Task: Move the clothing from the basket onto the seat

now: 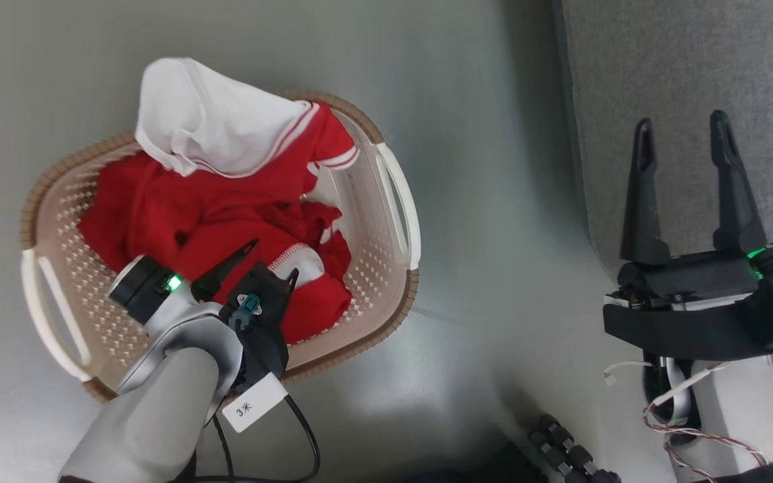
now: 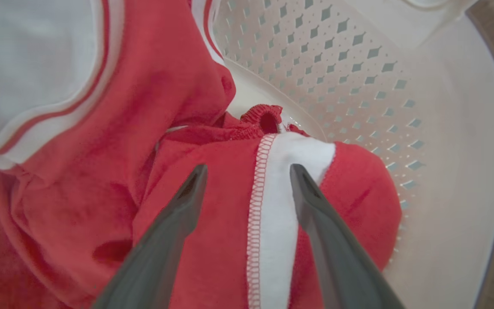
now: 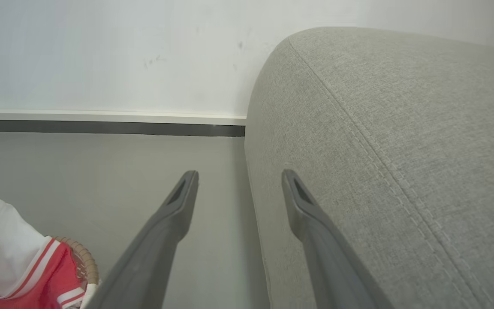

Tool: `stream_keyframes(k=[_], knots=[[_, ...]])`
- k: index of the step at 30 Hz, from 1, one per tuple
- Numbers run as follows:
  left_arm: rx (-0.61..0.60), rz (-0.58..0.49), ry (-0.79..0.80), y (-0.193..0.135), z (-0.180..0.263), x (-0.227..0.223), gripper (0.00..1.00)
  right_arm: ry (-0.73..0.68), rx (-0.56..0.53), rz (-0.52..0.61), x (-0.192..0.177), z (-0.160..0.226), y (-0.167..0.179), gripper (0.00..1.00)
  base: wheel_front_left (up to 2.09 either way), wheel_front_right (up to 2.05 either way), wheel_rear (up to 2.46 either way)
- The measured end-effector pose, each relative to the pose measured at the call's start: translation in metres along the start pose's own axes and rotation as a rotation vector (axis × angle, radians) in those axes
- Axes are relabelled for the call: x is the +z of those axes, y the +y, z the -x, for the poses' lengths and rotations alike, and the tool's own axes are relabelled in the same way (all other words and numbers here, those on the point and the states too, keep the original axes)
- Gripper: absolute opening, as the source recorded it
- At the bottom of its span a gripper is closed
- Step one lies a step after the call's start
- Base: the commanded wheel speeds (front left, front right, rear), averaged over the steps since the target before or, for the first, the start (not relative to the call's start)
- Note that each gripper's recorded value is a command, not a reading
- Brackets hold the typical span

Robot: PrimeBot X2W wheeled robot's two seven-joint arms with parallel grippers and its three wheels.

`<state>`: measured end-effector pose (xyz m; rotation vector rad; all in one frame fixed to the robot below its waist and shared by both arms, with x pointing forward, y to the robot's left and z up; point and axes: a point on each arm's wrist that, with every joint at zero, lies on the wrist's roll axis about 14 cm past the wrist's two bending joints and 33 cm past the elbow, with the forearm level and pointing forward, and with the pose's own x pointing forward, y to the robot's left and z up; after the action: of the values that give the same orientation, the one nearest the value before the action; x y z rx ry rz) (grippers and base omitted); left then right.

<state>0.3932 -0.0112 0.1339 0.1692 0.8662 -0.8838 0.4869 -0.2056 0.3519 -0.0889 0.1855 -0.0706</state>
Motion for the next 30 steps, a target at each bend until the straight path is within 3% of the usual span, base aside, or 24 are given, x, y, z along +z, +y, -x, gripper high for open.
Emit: stream_keyframes(k=[17, 18, 20, 21, 30], knots=[[-0.017, -0.081, 0.112, 0.009, -0.026, -0.032, 1.0, 0.085, -0.012, 0.01, -0.033, 0.002, -0.002, 1.0, 0.0, 0.0, 0.0], [-0.011, -0.083, 0.11, 0.01, -0.027, -0.031, 0.91, 0.087, -0.012, 0.01, -0.033, 0.002, -0.002, 1.0, 0.0, 0.0, 0.0], [-0.009, -0.084, 0.115, 0.011, -0.027, -0.032, 0.08, 0.088, -0.012, 0.009, -0.034, 0.002, -0.002, 1.0, 0.0, 0.0, 0.0], [-0.007, -0.085, 0.12, 0.011, -0.027, -0.033, 0.0, 0.089, -0.013, 0.008, -0.035, 0.002, -0.001, 1.0, 0.0, 0.0, 0.0], [0.0, -0.081, 0.059, 0.006, -0.026, -0.014, 0.0, 0.078, -0.017, 0.007, -0.029, -0.002, -0.003, 1.0, 0.0, 0.0, 0.0]])
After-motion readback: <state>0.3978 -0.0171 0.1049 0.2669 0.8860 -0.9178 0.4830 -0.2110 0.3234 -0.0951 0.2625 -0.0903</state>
